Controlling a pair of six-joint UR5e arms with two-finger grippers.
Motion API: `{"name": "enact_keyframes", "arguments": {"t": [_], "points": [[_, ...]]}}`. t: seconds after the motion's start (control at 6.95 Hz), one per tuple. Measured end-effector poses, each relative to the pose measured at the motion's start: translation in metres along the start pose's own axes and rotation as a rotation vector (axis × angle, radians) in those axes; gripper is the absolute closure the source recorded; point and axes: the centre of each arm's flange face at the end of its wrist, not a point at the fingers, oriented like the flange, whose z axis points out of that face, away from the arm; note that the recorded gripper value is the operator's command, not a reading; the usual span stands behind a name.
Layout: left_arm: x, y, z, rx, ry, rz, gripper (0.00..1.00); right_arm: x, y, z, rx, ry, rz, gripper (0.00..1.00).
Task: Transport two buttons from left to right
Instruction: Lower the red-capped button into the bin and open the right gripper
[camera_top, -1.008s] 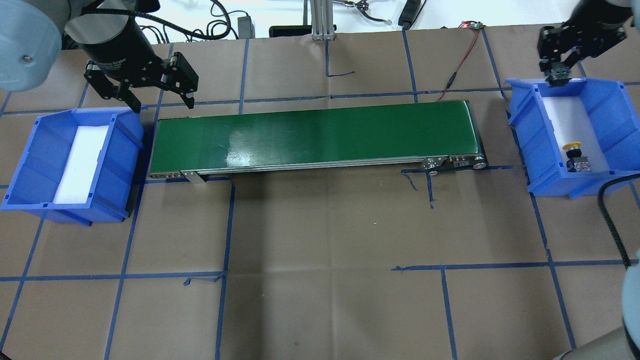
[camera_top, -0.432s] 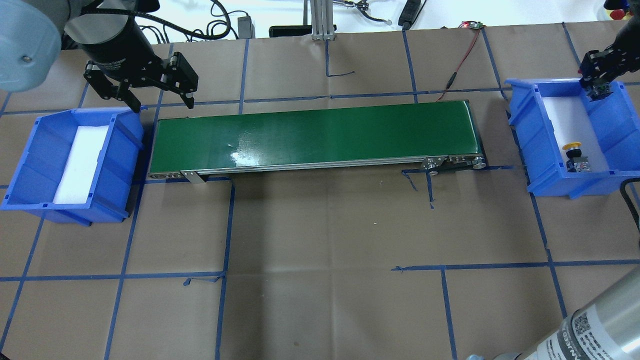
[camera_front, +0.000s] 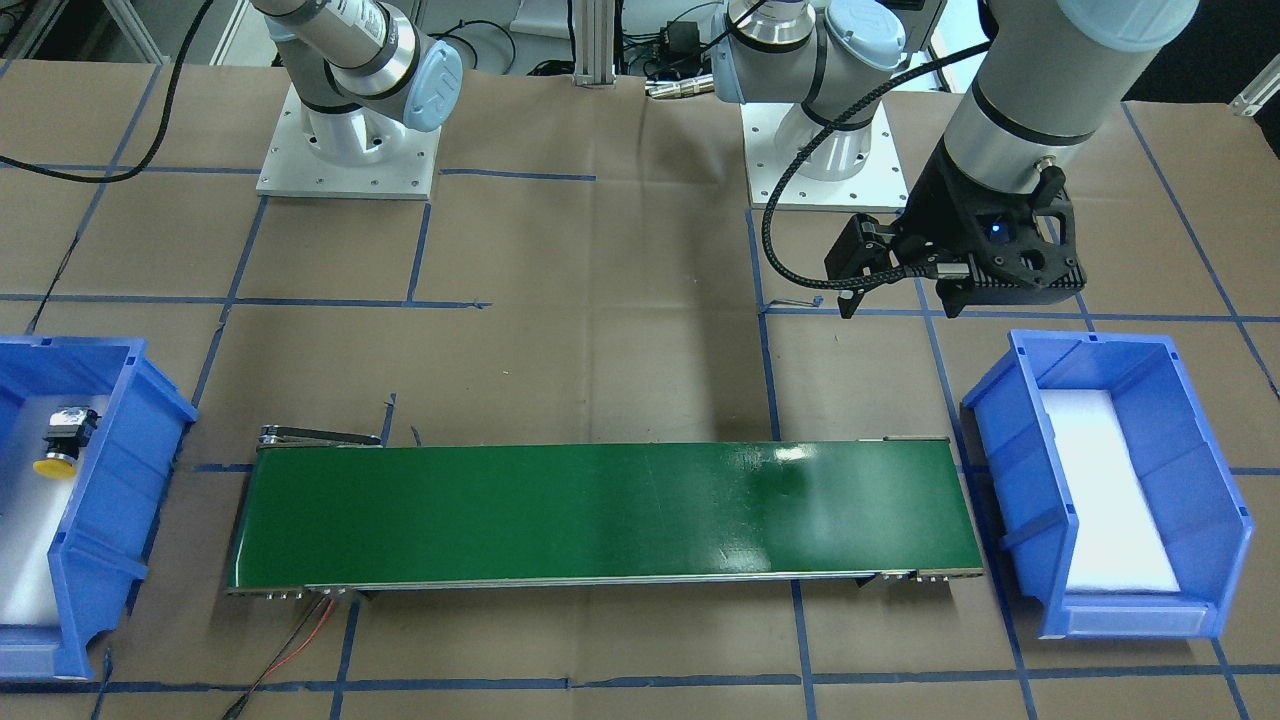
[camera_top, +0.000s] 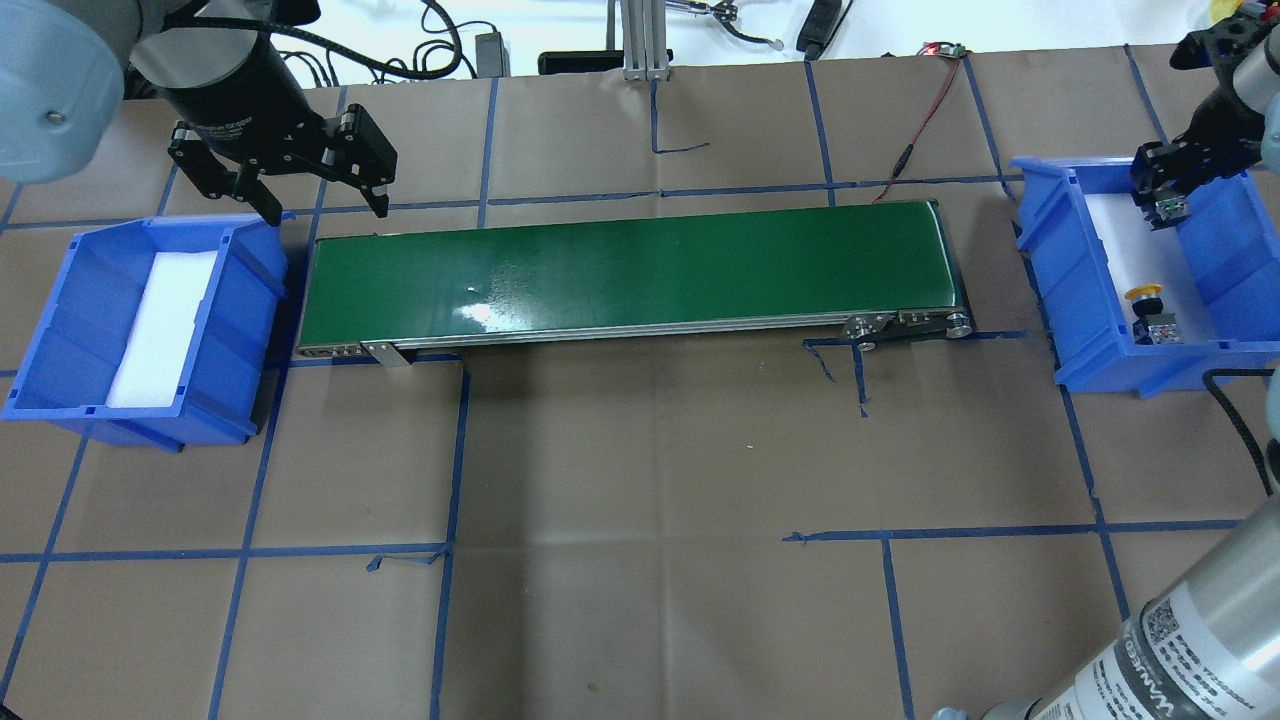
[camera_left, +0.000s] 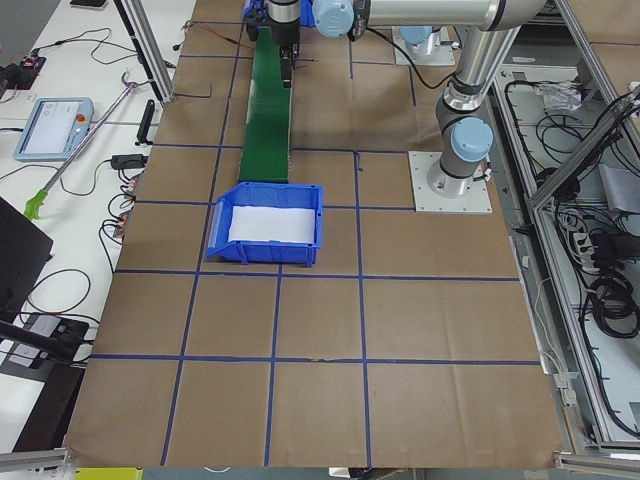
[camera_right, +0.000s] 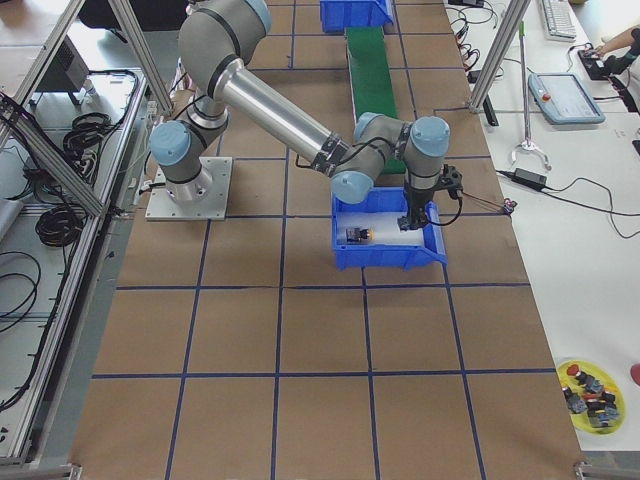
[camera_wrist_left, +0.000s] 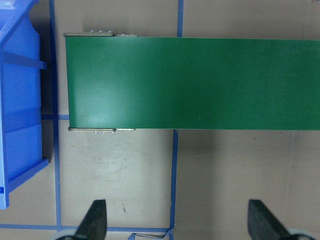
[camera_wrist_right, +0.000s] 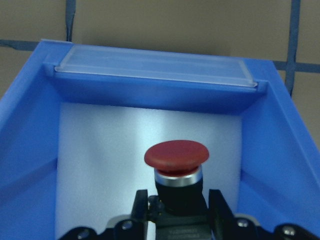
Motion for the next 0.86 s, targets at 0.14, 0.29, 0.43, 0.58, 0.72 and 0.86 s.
{"name": "enact_keyframes", "arguments": {"t": [0.14, 0.29, 0.43, 0.58, 0.72, 0.86], "points": [[0.0, 0.0, 0.0, 0.0, 0.0, 0.0, 0.0, -0.004, 0.005, 0.012, -0.018, -0.012, 0.004, 0.95], [0.0, 0.0, 0.0, 0.0, 0.0, -0.001, 0.0, -0.007, 0.009, 0.021, -0.034, -0.022, 0.005, 0.95], [0.0, 0.0, 0.0, 0.0, 0.0, -0.001, 0.01, -0.011, 0.012, 0.027, -0.045, -0.031, 0.004, 0.8], [0.0, 0.0, 0.0, 0.0, 0.0, -0.001, 0.0, -0.014, 0.014, 0.031, -0.054, -0.037, 0.003, 0.23], [0.0, 0.0, 0.0, 0.0, 0.0, -0.001, 0.0, -0.017, 0.016, 0.035, -0.062, -0.047, 0.004, 0.01], [0.0, 0.0, 0.0, 0.0, 0.0, -0.001, 0.0, -0.018, 0.016, 0.036, -0.06, -0.058, 0.005, 0.0]]}}
